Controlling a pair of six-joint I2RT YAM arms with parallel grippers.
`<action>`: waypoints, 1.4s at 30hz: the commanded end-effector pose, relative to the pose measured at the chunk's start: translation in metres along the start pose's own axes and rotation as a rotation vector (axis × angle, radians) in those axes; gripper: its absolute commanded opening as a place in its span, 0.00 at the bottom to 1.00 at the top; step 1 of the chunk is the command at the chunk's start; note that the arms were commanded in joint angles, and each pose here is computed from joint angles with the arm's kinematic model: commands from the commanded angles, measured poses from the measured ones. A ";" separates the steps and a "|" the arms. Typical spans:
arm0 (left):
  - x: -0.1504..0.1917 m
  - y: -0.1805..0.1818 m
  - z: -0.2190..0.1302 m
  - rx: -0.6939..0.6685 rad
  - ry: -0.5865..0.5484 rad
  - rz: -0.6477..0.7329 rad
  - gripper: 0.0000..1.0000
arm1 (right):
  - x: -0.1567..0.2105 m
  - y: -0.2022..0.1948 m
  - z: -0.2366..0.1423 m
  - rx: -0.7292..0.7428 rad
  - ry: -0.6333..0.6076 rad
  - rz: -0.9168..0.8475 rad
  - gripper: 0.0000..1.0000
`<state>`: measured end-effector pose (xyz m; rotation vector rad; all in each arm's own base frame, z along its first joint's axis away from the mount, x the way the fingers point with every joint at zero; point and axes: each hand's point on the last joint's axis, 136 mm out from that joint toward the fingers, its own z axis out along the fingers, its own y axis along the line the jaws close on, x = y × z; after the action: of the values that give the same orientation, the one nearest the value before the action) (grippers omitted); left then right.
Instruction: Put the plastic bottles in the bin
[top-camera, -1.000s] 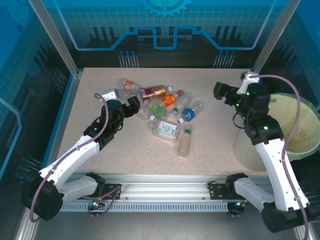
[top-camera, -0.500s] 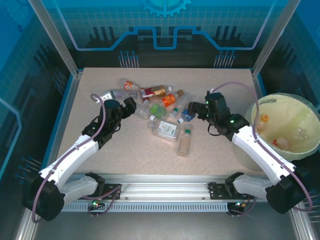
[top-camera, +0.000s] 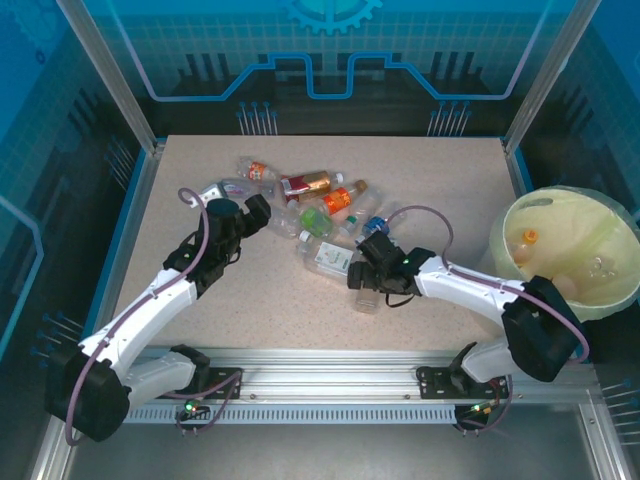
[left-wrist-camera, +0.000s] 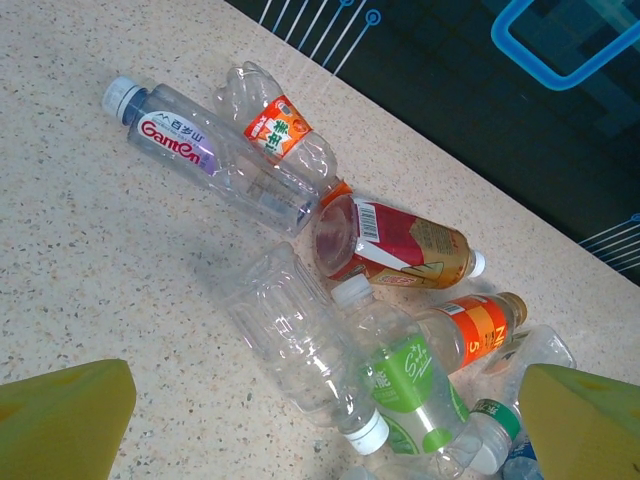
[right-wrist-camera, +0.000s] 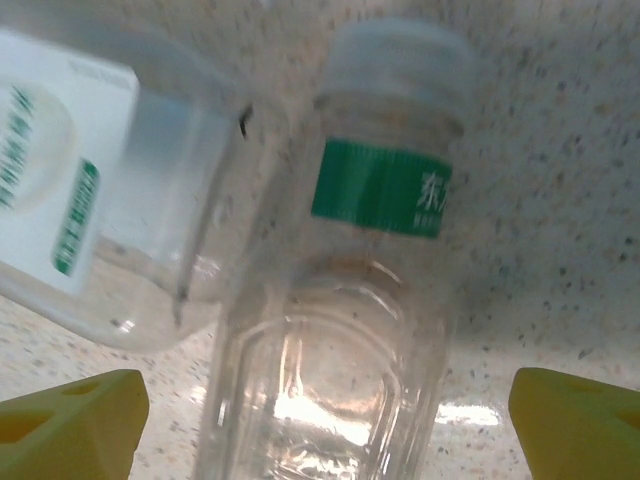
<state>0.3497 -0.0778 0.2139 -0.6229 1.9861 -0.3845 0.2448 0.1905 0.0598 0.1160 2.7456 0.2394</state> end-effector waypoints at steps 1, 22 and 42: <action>0.007 0.008 0.004 -0.026 0.026 -0.003 0.99 | 0.000 -0.006 -0.003 0.064 -0.002 -0.006 0.91; 0.012 0.013 0.008 -0.052 0.060 0.001 0.99 | 0.017 -0.006 0.020 0.069 0.083 -0.259 0.77; 0.021 0.005 0.012 -0.024 0.164 0.022 0.99 | 0.003 -0.015 -0.009 0.110 -0.016 -0.235 0.51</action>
<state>0.3481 -0.0838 0.1816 -0.6211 2.1517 -0.3854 0.2343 0.1758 0.0404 -0.1818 2.7897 0.0288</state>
